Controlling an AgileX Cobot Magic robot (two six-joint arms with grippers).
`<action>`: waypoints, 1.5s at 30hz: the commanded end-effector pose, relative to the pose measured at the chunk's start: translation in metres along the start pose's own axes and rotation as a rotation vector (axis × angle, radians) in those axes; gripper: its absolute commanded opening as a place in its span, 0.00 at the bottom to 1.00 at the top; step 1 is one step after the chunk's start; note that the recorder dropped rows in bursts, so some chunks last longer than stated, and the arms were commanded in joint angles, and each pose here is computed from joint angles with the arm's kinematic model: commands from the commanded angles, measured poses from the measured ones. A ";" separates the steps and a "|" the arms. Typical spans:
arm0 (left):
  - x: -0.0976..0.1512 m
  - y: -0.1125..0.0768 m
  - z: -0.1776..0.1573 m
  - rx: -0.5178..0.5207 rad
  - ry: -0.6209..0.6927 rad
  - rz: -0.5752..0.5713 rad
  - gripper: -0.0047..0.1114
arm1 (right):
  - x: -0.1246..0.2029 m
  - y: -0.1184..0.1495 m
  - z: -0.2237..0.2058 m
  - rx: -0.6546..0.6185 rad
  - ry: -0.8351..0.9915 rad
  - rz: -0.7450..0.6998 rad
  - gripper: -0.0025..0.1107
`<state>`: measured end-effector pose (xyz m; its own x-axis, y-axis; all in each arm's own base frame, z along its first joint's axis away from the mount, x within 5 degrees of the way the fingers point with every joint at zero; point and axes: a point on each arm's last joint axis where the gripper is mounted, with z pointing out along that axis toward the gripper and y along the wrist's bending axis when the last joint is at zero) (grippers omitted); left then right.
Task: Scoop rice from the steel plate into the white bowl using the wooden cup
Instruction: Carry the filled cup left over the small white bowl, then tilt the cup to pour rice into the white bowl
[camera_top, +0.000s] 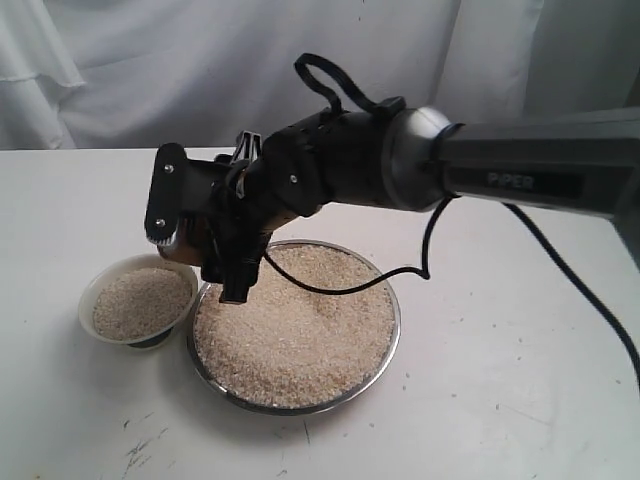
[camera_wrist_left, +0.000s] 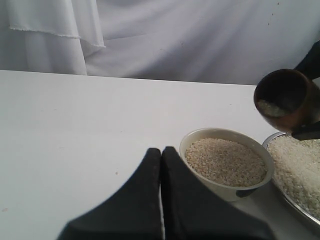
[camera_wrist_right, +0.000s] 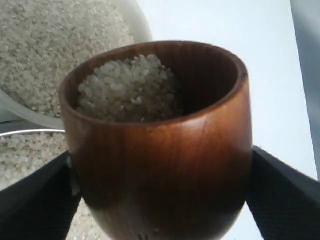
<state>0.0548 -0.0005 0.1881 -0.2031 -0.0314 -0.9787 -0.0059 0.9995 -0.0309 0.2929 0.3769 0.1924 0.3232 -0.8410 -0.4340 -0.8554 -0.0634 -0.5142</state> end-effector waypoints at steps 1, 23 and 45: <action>0.001 0.000 0.000 0.002 -0.007 -0.004 0.04 | -0.016 -0.006 0.005 0.023 -0.005 -0.084 0.02; 0.001 0.000 0.000 0.002 -0.007 -0.004 0.04 | -0.046 0.005 0.021 0.166 0.090 -0.609 0.02; 0.001 0.000 0.000 0.002 -0.007 -0.004 0.04 | -0.063 0.024 0.035 0.279 0.175 -0.969 0.02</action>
<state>0.0548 -0.0005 0.1881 -0.2031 -0.0314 -0.9787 -0.0059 0.9995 -0.0309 0.2670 0.4443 0.1716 0.7401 -0.5866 0.3288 -0.1852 -0.6478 -0.7390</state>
